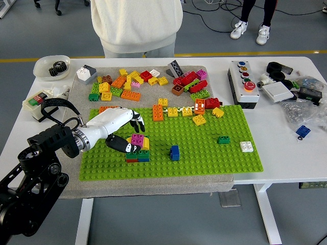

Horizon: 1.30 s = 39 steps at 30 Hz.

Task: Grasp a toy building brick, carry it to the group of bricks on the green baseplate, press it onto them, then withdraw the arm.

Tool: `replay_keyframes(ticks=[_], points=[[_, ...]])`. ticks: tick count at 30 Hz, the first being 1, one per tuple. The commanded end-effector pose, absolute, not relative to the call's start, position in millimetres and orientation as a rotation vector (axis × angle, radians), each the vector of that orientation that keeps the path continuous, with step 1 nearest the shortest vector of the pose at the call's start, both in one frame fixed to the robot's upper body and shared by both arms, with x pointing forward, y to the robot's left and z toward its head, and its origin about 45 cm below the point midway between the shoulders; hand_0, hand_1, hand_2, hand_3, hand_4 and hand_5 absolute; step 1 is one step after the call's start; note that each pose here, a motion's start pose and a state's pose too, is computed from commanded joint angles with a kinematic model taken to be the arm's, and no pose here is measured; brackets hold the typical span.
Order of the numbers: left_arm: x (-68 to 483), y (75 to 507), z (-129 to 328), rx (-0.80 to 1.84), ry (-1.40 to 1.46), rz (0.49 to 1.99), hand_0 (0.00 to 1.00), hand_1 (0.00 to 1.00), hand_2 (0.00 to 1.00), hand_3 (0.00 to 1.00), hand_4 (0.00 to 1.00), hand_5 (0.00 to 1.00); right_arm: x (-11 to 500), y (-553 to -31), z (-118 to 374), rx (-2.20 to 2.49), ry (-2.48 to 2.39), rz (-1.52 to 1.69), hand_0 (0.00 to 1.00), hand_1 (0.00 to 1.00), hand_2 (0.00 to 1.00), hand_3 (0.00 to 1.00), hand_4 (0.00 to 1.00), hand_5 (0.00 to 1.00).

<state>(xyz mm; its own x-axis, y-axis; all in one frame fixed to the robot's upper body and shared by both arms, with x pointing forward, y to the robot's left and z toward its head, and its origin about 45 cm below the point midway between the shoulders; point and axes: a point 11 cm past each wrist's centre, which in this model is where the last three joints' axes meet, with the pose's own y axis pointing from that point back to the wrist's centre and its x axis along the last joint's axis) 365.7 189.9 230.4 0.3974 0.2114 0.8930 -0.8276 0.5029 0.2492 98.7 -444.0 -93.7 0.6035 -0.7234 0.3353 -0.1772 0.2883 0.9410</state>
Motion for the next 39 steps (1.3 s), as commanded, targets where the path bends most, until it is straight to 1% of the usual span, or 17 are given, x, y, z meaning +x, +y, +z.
replay_keyframes(ticks=[39], points=[[368.7, 191.0, 230.7, 0.788, -0.931, 0.760, 0.860, 0.631, 0.520, 0.531, 0.900, 0.188, 98.4, -443.1, -94.1, 1.260, -0.889, -0.437, 0.751, 0.651, 0.722, 0.637, 0.898, 0.465]])
